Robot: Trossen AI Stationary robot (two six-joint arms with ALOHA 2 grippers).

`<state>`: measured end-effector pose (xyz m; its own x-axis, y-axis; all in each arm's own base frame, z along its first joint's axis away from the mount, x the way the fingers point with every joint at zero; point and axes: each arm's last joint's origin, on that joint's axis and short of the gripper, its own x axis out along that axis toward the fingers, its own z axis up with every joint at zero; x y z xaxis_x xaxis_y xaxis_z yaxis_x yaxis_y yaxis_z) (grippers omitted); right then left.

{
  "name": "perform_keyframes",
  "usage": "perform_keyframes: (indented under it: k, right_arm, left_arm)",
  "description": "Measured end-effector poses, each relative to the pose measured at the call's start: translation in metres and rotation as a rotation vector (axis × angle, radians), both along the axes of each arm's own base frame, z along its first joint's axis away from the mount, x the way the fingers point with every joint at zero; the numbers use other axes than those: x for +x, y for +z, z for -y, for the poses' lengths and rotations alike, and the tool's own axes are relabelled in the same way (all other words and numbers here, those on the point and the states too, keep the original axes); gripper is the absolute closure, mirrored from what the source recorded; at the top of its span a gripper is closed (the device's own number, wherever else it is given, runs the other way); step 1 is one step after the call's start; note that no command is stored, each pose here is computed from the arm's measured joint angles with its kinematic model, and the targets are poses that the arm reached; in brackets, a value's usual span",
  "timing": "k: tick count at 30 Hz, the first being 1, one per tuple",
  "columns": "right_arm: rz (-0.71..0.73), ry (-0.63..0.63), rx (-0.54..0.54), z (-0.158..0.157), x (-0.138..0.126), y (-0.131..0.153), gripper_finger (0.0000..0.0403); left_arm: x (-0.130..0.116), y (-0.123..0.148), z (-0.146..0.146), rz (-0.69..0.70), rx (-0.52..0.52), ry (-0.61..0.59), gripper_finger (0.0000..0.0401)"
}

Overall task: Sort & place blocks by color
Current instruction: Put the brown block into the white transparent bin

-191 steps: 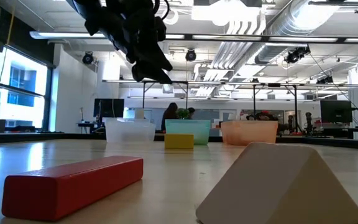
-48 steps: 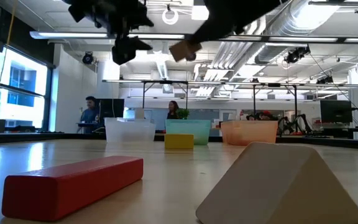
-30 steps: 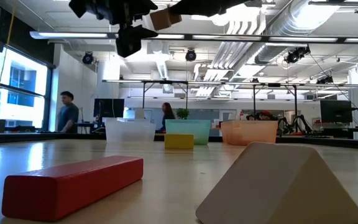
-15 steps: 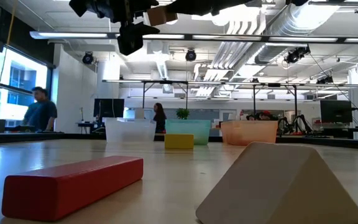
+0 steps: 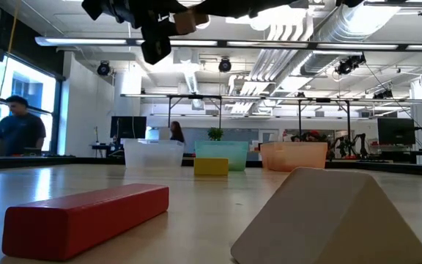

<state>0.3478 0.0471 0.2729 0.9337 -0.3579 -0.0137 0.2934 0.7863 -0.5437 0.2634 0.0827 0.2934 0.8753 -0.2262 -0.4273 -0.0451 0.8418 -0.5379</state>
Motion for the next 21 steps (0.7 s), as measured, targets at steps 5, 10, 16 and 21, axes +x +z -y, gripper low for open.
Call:
perform_keyframes:
  k: [5, 10, 16, 21]
  right_arm:
    - [0.006, 0.003, 0.013, -0.0001, 0.0000, 0.0002, 0.0332]
    - [0.007, -0.005, 0.042, 0.0004, 0.0000, -0.0010, 0.0289]
    - [-0.008, -0.097, 0.057, 0.0028, -0.0012, -0.0035, 0.0237]
    - [0.007, -0.181, 0.089, 0.0049, -0.0022, -0.0043, 0.0210]
  left_arm:
    - [0.0001, -0.0001, -0.0002, 0.005, 0.023, -0.006, 0.0307]
    - [0.0000, -0.0004, 0.0000, 0.002, 0.031, -0.006, 0.0307]
    - [-0.0005, -0.0012, -0.0012, -0.010, 0.039, 0.015, 0.0307]
    - [-0.0048, -0.0076, -0.0071, -0.104, 0.157, 0.138, 0.0307]
